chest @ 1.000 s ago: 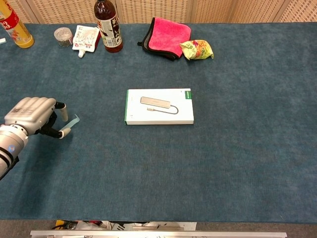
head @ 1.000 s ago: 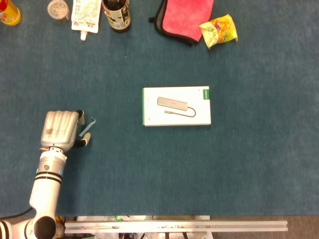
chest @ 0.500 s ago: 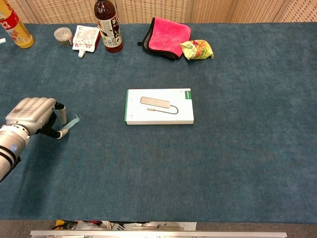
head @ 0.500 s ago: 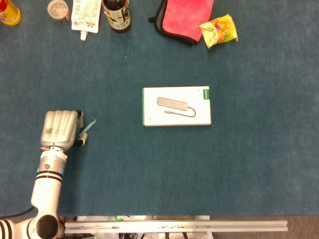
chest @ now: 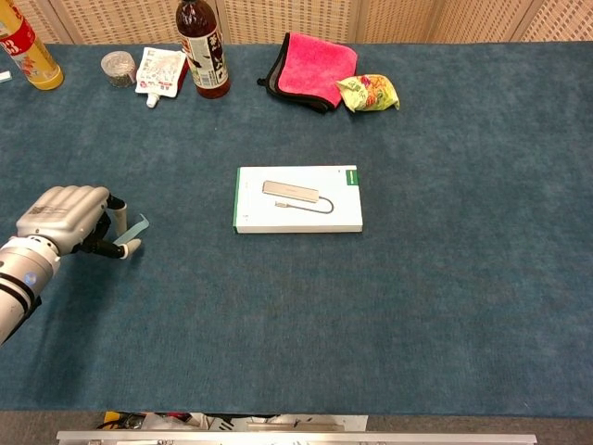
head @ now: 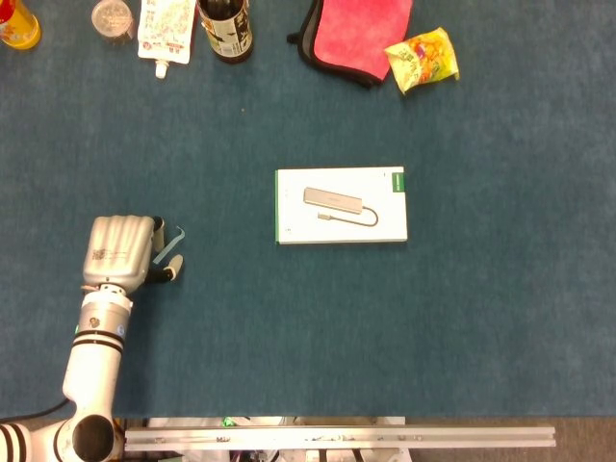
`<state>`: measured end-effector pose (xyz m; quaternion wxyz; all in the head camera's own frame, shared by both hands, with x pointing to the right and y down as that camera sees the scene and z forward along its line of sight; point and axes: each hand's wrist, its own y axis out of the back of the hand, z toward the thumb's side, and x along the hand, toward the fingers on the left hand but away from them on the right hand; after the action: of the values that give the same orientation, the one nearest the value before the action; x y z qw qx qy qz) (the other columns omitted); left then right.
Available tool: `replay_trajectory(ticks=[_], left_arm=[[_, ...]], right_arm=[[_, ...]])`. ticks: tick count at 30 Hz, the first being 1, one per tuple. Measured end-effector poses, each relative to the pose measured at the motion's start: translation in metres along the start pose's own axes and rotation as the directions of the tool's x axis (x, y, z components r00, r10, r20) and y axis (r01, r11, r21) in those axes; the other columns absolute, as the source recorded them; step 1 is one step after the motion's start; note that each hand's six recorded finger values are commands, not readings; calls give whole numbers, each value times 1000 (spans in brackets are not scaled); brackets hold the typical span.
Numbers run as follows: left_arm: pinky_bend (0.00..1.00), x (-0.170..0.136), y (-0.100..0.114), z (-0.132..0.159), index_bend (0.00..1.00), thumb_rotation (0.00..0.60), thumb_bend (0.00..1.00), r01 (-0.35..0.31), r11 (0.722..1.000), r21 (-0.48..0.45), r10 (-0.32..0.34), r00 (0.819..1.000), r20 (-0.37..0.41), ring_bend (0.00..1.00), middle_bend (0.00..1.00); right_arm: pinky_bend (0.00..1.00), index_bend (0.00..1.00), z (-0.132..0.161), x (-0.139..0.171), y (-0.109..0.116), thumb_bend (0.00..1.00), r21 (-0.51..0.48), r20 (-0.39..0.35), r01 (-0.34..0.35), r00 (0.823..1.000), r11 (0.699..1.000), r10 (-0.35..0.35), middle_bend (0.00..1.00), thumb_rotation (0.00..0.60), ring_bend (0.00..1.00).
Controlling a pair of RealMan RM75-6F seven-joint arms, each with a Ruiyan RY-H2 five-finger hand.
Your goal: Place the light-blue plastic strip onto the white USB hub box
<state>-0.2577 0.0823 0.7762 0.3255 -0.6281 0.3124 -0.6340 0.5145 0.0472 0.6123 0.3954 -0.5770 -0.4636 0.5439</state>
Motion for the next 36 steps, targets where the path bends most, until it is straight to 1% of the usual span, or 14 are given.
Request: replay_trajectory(ticks=[2, 7, 11, 13, 15, 19, 31, 36], left_arm=[[996, 0, 0, 0, 545, 402, 318, -1, 1000, -3, 1, 1000, 0, 910, 835], [998, 1, 0, 0, 551, 407, 343, -4, 1000, -8, 4, 1000, -3, 911, 837], [998, 2, -1, 0, 551, 414, 344, -1, 1000, -7, 1, 1000, -4, 911, 837], [998, 2, -1, 0, 553, 467, 350, 1, 1000, -4, -1, 1000, -3, 911, 837], [998, 2, -2, 0, 558, 500, 359, 3, 1000, -3, -3, 1000, -3, 911, 837], [998, 2, -2, 1, 561, 531, 372, 4, 1000, -3, -4, 1000, -3, 912, 837], [999, 4, -3, 1, 585, 538, 391, 5, 1000, -20, -5, 1000, 0, 915, 842], [1000, 6, 0, 1, 596, 570, 402, -4, 999, -38, 4, 1000, 10, 919, 850]], right_arm=[[261, 340, 0, 0, 0, 472, 0, 1, -2, 1000, 1000, 2, 439, 395, 297], [261, 340, -2, 1, -1, 472, 0, 5, -6, 1000, 1000, 6, 439, 394, 297], [261, 340, -2, 2, 0, 472, 1, 7, -3, 1000, 1000, 3, 439, 396, 297], [261, 340, -3, 2, 0, 472, 2, 8, -2, 1000, 1000, 2, 439, 396, 297], [261, 340, -3, 2, 0, 473, 2, 8, -2, 1000, 1000, 2, 439, 395, 297], [261, 340, -4, 3, 0, 472, 3, 10, -4, 1000, 1000, 4, 440, 394, 297], [261, 340, -3, 4, -2, 472, 2, 13, -10, 1000, 1000, 10, 440, 396, 298], [261, 340, -4, 4, -2, 471, 0, 16, -11, 1000, 1000, 11, 440, 395, 297]])
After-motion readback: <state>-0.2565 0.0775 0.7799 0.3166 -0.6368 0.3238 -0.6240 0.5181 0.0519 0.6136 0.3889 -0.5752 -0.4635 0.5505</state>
